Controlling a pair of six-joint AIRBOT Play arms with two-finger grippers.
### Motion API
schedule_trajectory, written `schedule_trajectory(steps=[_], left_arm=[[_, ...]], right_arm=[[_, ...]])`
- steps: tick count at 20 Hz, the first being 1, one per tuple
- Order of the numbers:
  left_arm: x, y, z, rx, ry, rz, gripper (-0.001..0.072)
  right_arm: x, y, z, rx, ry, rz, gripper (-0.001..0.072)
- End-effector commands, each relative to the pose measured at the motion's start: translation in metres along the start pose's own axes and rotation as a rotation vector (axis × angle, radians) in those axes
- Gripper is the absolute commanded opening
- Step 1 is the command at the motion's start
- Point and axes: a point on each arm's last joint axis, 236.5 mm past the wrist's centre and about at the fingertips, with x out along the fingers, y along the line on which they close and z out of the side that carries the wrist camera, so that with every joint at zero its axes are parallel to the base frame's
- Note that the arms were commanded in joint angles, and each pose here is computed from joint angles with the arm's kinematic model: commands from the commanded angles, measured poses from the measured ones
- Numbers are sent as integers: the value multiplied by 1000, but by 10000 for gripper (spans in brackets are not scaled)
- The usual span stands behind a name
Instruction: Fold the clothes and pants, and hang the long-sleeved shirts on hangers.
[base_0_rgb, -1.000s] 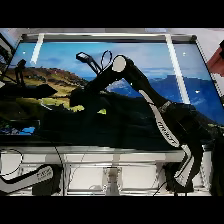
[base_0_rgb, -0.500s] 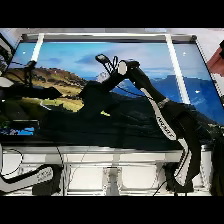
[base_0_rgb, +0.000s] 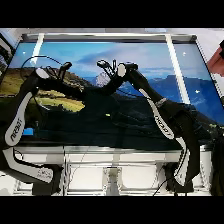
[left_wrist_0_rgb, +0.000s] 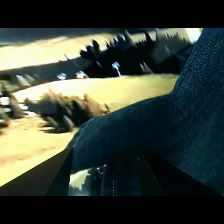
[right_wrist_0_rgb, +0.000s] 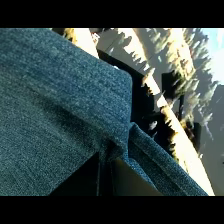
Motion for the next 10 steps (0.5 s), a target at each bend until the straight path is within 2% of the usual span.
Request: schedule_trajectory(steps=[1,3,4,7,10], left_arm=[[6,2,-26,47,121,-43,446],[0,18,-45,62,197,3,445],[-1,23,-48,68,208,18,421],[2,26,-35,93,154,40,385],[8,11,-16,144,80,-9,342]], right_arm=[[0,1,-1,3,2,4,23],[0,3,0,5,0,12,23],[0,5,1,8,-2,21,23],[0,6,1,11,-3,27,23],[0,7,1,12,-3,30,23]])
